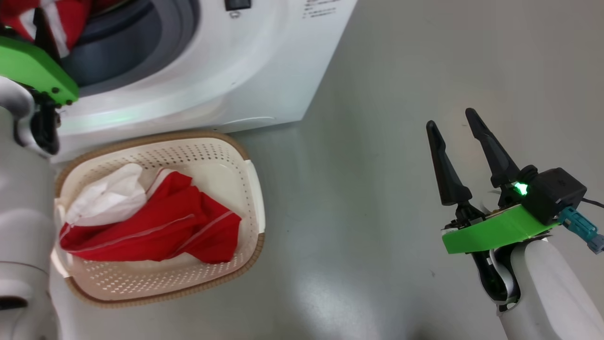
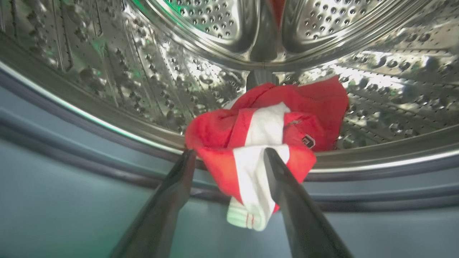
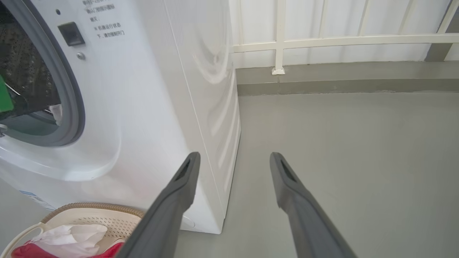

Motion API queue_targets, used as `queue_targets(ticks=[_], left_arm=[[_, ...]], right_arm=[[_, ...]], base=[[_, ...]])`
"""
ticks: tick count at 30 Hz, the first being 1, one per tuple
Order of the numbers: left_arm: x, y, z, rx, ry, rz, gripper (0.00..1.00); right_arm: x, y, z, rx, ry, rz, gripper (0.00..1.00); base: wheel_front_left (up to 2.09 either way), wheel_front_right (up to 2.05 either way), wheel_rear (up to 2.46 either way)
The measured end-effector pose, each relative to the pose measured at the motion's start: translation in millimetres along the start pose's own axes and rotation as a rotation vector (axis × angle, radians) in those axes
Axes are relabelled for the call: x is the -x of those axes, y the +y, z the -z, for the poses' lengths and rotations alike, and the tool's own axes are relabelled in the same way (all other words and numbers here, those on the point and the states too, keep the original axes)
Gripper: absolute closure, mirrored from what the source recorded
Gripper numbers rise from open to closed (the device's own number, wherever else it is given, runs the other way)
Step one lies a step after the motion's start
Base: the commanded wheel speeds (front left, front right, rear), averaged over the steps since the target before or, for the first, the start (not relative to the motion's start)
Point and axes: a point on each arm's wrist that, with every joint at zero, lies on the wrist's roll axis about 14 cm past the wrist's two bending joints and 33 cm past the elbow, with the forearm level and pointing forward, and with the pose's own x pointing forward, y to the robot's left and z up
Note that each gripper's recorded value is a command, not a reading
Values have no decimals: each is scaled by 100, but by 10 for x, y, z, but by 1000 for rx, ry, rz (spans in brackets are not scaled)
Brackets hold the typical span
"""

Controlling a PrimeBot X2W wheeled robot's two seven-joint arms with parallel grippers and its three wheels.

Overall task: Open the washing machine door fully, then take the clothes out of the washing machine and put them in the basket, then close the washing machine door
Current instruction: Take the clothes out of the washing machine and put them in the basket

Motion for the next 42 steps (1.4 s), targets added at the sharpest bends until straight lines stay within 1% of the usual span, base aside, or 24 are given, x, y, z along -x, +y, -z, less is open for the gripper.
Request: queue_targets(ticks=[9,12,13,14,16,23,30,38,42], left_arm=[[-126,-57,292,-50,160,23,0],[-127,-48,375,-85,202,24,0],[-127,-49,395,-91,212,25,3],[-128,-54,407,-97,218,26,56],[-133,-69,415,-108,220,31,100],[-126,-105,317,-144,163,36,100],[-79,-112,49,-148,-10,41,100],[148,-86,-126,-133,-132,66,100],[312,-73,-330,-112,-217,80,100]], right_arm=[[52,-125,51,-4,17,36,0],[63,-127,58,-5,20,37,0],[66,-121,62,-7,22,35,0],[69,-115,63,-10,22,35,0],[74,-112,63,-12,22,36,0],[94,-116,44,-14,20,39,0],[105,-95,-5,-17,9,37,0],[134,-23,-128,-24,-20,22,0],[144,42,-225,-28,-43,7,0]], base=[[0,0,0],[0,0,0],[0,0,0],[0,0,0],[0,0,0],[0,0,0],[0,0,0],[0,0,0],[0,0,0]])
